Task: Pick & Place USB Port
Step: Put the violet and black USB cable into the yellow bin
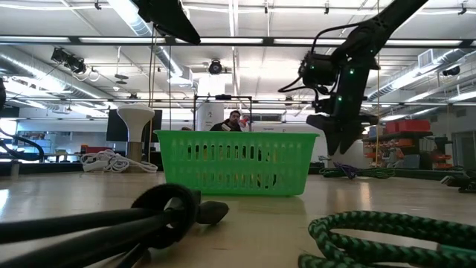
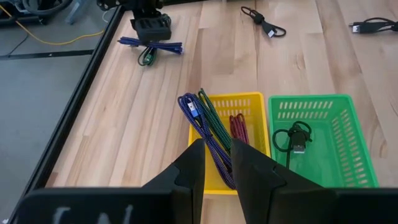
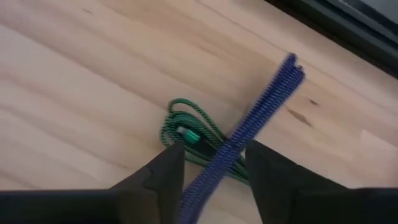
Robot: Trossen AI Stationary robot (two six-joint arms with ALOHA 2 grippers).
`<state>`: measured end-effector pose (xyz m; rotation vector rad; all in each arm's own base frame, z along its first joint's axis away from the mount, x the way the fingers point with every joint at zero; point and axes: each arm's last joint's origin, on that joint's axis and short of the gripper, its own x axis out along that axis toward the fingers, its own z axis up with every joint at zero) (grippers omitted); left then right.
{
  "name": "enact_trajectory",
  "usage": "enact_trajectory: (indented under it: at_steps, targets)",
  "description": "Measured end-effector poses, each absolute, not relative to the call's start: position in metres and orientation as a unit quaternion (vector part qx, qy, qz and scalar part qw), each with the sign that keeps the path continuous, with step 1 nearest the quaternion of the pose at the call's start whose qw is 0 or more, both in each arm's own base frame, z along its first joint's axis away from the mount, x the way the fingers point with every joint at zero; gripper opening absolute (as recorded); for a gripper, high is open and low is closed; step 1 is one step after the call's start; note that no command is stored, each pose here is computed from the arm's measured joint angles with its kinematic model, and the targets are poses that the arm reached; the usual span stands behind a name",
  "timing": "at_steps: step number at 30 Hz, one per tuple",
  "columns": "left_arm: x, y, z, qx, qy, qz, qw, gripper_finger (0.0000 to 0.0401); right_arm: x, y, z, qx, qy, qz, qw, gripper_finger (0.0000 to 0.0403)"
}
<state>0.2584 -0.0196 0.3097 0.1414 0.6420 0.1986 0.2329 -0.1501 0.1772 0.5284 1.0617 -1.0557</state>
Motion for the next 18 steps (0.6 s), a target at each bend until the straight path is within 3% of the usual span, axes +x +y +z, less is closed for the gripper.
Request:
enact_trajectory:
  at_steps: [8,18]
  targets:
    - [0.258,-0.020,0.310,0.069,0.315,0.097,0.942,0.0083,0.231,-0.152,0.177,0.266,0.453,-0.508,0.683,0.0218]
    - [0.258,-0.021,0.309,0.064,0.316,0.082,0.943,0.0083,0.215,-0.146,0.144,0.268,0.451,-0.508,0.683,0.0200]
